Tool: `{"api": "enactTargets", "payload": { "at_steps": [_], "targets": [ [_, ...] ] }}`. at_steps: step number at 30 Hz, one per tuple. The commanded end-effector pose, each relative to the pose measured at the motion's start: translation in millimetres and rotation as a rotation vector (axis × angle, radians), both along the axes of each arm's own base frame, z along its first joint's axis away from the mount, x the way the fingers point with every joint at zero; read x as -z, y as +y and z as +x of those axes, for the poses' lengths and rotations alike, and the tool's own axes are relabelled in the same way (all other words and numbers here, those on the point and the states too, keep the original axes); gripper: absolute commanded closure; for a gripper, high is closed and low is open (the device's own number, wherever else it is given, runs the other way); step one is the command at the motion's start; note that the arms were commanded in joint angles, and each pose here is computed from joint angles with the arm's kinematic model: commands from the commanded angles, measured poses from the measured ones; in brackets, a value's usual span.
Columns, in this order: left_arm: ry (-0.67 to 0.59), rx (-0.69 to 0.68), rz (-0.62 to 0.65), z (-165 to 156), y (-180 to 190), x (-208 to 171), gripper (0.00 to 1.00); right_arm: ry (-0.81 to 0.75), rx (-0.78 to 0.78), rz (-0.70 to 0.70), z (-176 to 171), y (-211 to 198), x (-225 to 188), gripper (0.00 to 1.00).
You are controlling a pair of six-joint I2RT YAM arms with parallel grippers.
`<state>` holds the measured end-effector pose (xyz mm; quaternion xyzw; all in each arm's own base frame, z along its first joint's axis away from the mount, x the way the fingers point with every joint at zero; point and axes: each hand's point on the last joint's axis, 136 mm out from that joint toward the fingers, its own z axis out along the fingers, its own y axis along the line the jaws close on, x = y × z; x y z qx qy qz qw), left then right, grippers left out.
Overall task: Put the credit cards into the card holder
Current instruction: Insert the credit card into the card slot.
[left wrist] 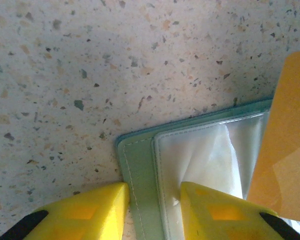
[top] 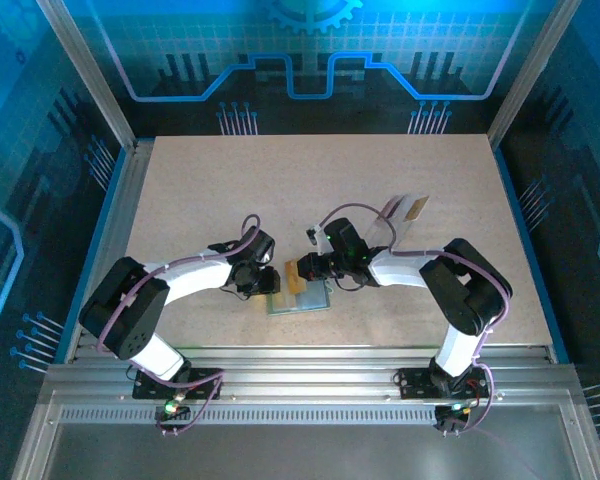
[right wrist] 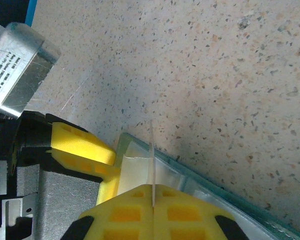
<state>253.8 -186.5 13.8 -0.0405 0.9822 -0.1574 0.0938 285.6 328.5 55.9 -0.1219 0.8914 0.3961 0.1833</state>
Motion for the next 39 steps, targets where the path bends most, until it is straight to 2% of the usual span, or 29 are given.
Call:
{"api": "enactTargets", "payload": {
  "at_steps": [1,19,29,39],
  "targets": [
    [0.071,-0.006,0.022,-16.9,7.0,22.2,0.67,0.06,-0.017,-0.007,-15.3,1.2,16.1,1.0],
    [0.082,-0.011,0.013,-17.7,5.4,26.4,0.67,0.139,-0.008,0.046,-22.6,7.6,32.4,1.0],
    [0.08,-0.011,0.011,-17.3,5.0,26.6,0.67,0.18,-0.052,-0.018,-49.5,-4.2,45.9,1.0],
    [0.071,-0.004,-0.018,-15.0,-0.8,21.6,0.66,0.221,-0.108,-0.047,-59.7,-4.4,52.8,1.0]
  ]
}}
